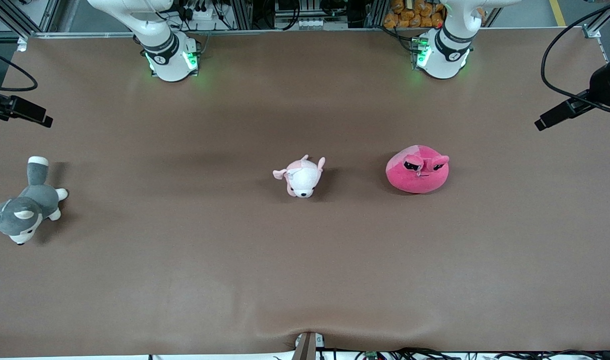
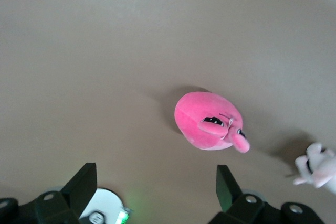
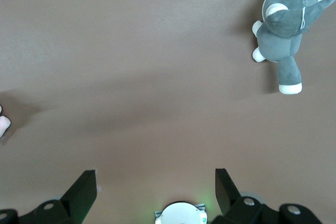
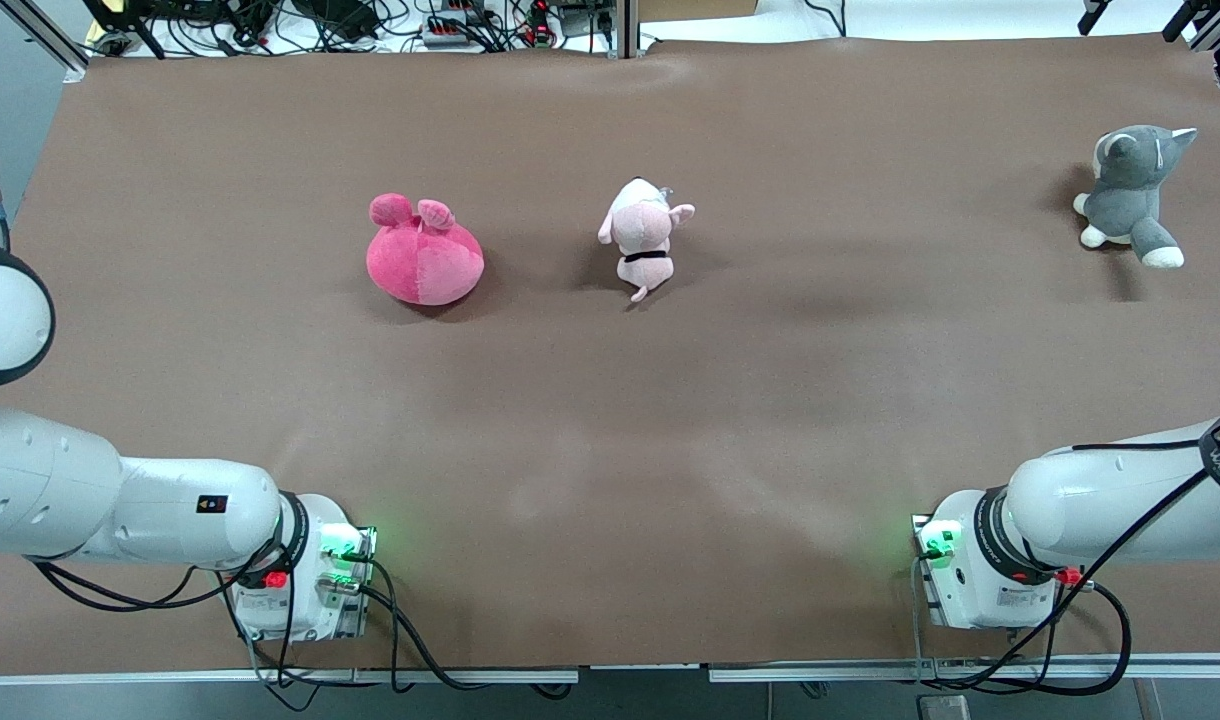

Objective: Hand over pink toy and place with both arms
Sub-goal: 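Move the left gripper down over the pink plush toy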

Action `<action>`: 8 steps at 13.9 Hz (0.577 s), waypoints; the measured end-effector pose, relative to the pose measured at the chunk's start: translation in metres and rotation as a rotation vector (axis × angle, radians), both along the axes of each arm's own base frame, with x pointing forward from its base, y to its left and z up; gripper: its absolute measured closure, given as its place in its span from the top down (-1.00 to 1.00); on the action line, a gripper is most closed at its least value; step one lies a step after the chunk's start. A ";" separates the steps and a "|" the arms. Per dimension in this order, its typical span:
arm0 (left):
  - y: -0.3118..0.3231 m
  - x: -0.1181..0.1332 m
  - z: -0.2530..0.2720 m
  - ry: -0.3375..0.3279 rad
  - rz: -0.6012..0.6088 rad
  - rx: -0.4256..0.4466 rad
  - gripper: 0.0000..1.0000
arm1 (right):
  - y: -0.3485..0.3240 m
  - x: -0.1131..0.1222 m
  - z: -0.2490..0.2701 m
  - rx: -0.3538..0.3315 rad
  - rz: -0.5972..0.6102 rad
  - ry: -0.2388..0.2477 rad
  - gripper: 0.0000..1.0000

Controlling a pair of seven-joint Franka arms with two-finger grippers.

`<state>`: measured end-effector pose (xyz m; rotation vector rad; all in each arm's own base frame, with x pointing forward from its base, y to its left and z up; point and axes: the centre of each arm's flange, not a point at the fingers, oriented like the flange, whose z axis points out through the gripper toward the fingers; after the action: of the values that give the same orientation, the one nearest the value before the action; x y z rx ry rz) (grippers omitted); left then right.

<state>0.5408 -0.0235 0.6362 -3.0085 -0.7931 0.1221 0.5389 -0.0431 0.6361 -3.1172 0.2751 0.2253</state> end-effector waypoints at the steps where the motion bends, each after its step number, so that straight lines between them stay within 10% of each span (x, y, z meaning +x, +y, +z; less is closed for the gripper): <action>1: -0.003 0.003 -0.005 0.006 0.039 0.002 1.00 | 0.000 0.000 0.000 0.000 0.000 0.000 1.00; 8: -0.040 0.024 -0.029 -0.008 0.130 -0.029 1.00 | 0.000 0.000 0.000 0.000 0.000 0.000 1.00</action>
<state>0.5649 -0.0635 0.6072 -2.9851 -0.9958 0.1258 0.5388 -0.0429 0.6362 -3.1173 0.2746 0.2254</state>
